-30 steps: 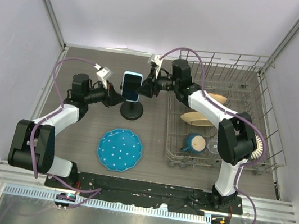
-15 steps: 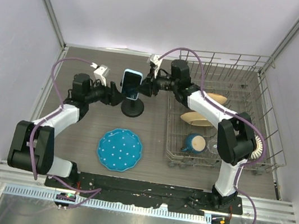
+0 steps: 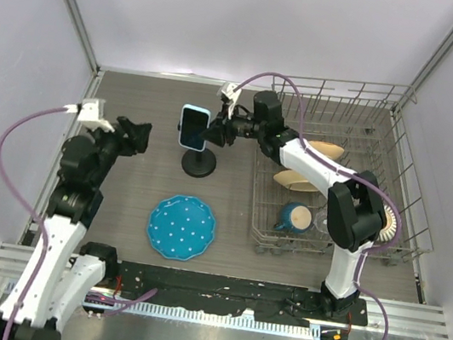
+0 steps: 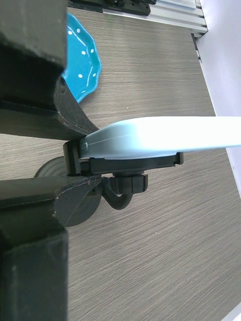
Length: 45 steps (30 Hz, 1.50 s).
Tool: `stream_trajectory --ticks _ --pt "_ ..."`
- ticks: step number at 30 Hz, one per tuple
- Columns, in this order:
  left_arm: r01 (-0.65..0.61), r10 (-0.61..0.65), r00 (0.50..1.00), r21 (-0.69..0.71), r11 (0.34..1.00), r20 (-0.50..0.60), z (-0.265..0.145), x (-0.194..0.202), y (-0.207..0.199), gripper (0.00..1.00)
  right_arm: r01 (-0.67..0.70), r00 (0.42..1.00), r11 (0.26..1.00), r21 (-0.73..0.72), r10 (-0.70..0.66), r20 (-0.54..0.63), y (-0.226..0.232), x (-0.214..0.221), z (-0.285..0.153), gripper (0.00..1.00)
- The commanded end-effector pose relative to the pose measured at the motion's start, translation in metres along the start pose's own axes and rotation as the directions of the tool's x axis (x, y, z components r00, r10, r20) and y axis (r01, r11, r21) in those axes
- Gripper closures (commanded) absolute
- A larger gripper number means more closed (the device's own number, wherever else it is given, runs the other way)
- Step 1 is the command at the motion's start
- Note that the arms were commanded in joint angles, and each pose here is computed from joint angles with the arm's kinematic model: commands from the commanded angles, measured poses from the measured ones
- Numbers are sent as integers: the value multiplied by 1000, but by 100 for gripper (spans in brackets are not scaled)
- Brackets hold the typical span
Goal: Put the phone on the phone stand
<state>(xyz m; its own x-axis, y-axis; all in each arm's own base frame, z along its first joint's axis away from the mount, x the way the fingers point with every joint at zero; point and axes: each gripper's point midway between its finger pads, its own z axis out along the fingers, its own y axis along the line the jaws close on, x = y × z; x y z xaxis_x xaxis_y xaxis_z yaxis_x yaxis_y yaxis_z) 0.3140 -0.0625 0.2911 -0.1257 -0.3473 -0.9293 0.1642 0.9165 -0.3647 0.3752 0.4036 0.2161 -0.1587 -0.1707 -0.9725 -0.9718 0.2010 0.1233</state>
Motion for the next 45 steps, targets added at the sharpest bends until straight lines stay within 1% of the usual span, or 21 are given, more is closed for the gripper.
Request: stream_trajectory --ticks 1,5,7,8,9,14,24,27,31,32,33,34,35,36,37,38,39,41,42,43,45 --pt "51 -51 999 -134 990 5 -37 13 22 32 113 987 993 -35 -108 116 6 -53 13 100" --pt "68 -71 995 -30 997 -77 -46 33 2 32 128 990 985 -118 -121 71 9 -47 21 100" --pt "82 -81 993 9 997 -82 -47 35 -6 32 170 984 972 -160 -159 83 13 -59 24 100" --pt "81 -79 993 16 997 -85 -47 37 -7 32 126 992 975 -181 -123 29 12 -43 27 100" --pt "75 -73 994 19 997 -84 -47 36 -7 32 149 989 971 -185 -144 36 12 -52 27 100" --pt "39 -35 995 43 998 -93 -50 37 -11 32 153 987 968 -199 -158 -8 5 -41 31 100" --pt "-20 34 988 91 996 -153 -55 64 -13 32 178 983 978 -104 -181 -17 -43 -48 18 100" --pt "-15 32 989 115 993 -143 -53 64 -17 32 174 983 977 -126 -179 -34 -43 -50 15 100" --pt "-16 31 990 109 994 -141 -50 65 -16 32 105 991 986 -130 -115 -74 -37 -38 16 100" --pt "-16 31 989 107 994 -142 -50 65 -15 32 119 990 988 -97 -125 -59 -39 -47 14 100" --pt "-16 31 989 107 994 -142 -51 65 -16 32 95 991 993 -66 -100 -86 -40 -33 15 100" --pt "-18 33 990 107 994 -140 -51 65 -15 32 93 995 996 -18 -94 -45 -41 -50 12 100" --pt "-17 32 989 104 994 -143 -51 66 -15 32 46 997 999 26 -45 -55 -44 -37 11 100" --pt "-18 32 990 100 995 -141 -51 65 -14 32 20 999 989 146 -14 -42 -59 -38 7 100" --pt "-20 34 990 94 995 -140 -51 65 -13 32 -15 999 977 215 4 50 -66 -57 6 100" --pt "-19 32 990 90 996 -140 -51 65 -13 32 -53 997 961 272 35 72 -65 -54 -5 100" --pt "-21 33 990 86 996 -140 -51 65 -11 32 -94 992 905 414 50 114 -85 -58 -17 100" --pt "-22 33 990 84 996 -136 -52 64 -11 32 -172 978 821 545 75 196 -93 -64 -36 100" --pt "-24 35 991 82 996 -132 -52 63 -11 32 -211 970 719 662 72 232 -111 -64 -55 100" --pt "-24 35 991 83 996 -131 -52 63 -11 32 -268 957 657 705 93 276 -118 -64 -64 100" --pt "-23 33 991 76 997 -130 -52 63 -10 32 -318 942 581 749 106 318 -124 -61 -79 100"
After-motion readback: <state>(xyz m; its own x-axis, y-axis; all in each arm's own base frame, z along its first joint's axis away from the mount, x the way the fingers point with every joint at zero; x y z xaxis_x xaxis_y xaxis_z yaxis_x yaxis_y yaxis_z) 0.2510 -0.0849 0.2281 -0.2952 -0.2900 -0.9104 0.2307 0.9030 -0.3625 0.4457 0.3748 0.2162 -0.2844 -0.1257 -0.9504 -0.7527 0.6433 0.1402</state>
